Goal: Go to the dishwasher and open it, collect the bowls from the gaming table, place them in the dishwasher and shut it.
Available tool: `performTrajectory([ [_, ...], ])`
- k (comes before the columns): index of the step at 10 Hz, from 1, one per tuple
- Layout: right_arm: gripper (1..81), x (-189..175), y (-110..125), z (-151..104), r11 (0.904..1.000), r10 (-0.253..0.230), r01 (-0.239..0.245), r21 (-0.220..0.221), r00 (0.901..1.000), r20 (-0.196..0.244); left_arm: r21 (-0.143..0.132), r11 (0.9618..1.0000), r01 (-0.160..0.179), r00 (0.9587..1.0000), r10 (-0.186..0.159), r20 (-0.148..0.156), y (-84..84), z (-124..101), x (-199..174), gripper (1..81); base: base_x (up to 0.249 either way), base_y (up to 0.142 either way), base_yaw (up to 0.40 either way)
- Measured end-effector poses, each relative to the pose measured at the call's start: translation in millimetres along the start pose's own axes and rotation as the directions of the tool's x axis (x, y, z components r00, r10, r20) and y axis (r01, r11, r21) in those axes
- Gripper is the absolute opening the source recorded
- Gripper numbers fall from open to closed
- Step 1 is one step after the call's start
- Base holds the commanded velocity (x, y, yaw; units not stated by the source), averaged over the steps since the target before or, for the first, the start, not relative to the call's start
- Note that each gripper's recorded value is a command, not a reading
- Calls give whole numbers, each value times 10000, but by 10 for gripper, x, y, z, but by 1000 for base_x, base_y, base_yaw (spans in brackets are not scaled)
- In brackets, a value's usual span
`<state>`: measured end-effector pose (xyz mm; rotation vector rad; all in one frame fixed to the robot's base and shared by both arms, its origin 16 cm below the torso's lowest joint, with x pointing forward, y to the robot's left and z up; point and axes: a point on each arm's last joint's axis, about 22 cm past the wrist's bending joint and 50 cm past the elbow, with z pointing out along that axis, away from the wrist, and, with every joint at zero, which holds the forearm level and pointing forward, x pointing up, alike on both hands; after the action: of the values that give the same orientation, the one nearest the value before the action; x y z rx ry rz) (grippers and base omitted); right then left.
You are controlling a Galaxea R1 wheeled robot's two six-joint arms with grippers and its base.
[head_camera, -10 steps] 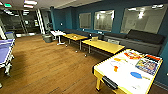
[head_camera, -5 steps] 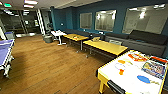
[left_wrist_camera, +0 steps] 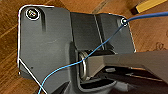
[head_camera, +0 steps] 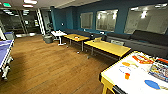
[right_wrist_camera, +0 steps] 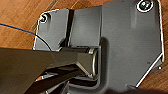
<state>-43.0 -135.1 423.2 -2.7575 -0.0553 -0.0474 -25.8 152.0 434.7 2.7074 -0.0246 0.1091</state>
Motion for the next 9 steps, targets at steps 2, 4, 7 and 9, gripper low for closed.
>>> performTrajectory([
  [2, 811, 10, -1, 1, 10000, 6, -6, 1, 10000, -18, 1, 10000, -13, 10000, 13, -49, -1, 1, 23, 811, 179, 79, 0],
  [4, 811, 10, 0, 1, 10000, -7, 7, 0, 10000, -18, 4, 10000, -1, 10000, 1, -17, -3, -1, -1, 811, 179, 76, 0],
  [7, 811, 65, 0, 3, 10000, -15, 15, 1, 10000, -54, 22, 10000, -36, 9999, 36, -127, -19, 0, 104, 811, 125, 23, 0],
  [9, 811, 80, 2, 3, 10000, -16, 16, 0, 10000, -87, -5, 10000, -42, 9999, 42, -142, 2, 8, 120, 811, 0, 0, 0],
])
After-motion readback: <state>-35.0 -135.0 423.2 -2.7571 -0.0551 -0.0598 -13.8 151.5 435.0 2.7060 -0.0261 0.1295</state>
